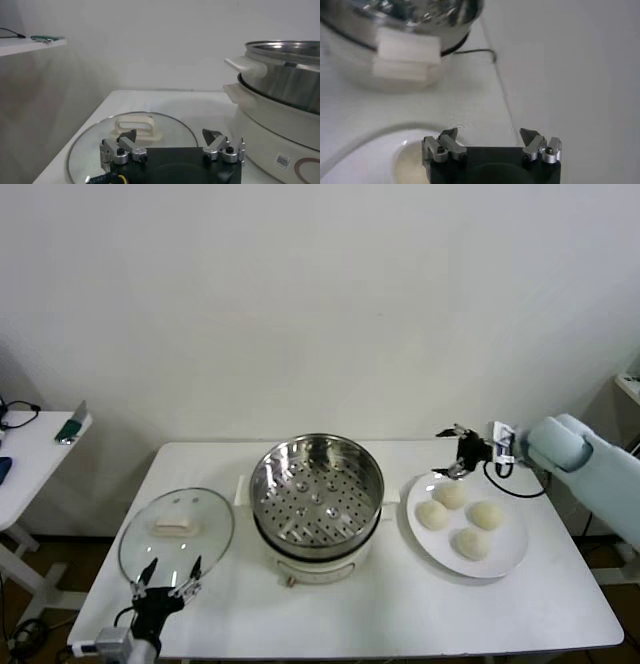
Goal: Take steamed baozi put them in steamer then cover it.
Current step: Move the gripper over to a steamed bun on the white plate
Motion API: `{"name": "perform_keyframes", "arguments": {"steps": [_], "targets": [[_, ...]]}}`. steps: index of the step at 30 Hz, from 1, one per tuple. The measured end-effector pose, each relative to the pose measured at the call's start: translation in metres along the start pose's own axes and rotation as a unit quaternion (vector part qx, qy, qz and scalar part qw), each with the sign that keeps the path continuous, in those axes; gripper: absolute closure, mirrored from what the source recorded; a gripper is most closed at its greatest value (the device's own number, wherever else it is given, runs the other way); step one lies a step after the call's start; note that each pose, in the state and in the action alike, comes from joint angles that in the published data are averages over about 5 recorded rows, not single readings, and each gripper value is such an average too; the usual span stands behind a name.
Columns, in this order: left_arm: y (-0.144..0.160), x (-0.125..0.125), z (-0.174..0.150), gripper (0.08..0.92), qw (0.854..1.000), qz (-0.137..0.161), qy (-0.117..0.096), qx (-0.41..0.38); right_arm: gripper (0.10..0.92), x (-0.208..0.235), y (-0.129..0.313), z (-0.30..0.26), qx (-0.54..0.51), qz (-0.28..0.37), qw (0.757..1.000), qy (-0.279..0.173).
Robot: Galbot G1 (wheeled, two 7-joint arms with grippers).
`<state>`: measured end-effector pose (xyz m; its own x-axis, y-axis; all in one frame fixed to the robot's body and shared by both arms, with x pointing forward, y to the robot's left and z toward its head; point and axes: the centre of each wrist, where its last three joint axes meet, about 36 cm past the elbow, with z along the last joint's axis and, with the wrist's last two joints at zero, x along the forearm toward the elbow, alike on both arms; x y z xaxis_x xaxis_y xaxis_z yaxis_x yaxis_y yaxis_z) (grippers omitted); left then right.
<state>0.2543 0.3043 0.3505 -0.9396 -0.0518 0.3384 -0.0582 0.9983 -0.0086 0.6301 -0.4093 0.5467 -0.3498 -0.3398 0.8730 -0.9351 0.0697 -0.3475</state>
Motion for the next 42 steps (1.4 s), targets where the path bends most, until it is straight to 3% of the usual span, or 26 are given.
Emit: {"name": "perform_keyframes", "arguments": {"steps": [16,27,42], "targets": [[0.007,0.001,-0.003,0.177,1.000,-0.003,-0.002,-0.006,0.200,-0.053,-0.044,-0.017,0.030,-0.109,0.988,0.108],[0.009,0.000,0.001,0.177,1.000,-0.002,0.001,-0.009,0.200,-0.093,-0.052,-0.020,0.032,-0.120,0.981,0.150],[0.012,-0.003,0.001,0.177,1.000,-0.002,-0.001,-0.011,0.206,-0.123,-0.052,-0.012,0.013,-0.117,0.978,0.170]]}}
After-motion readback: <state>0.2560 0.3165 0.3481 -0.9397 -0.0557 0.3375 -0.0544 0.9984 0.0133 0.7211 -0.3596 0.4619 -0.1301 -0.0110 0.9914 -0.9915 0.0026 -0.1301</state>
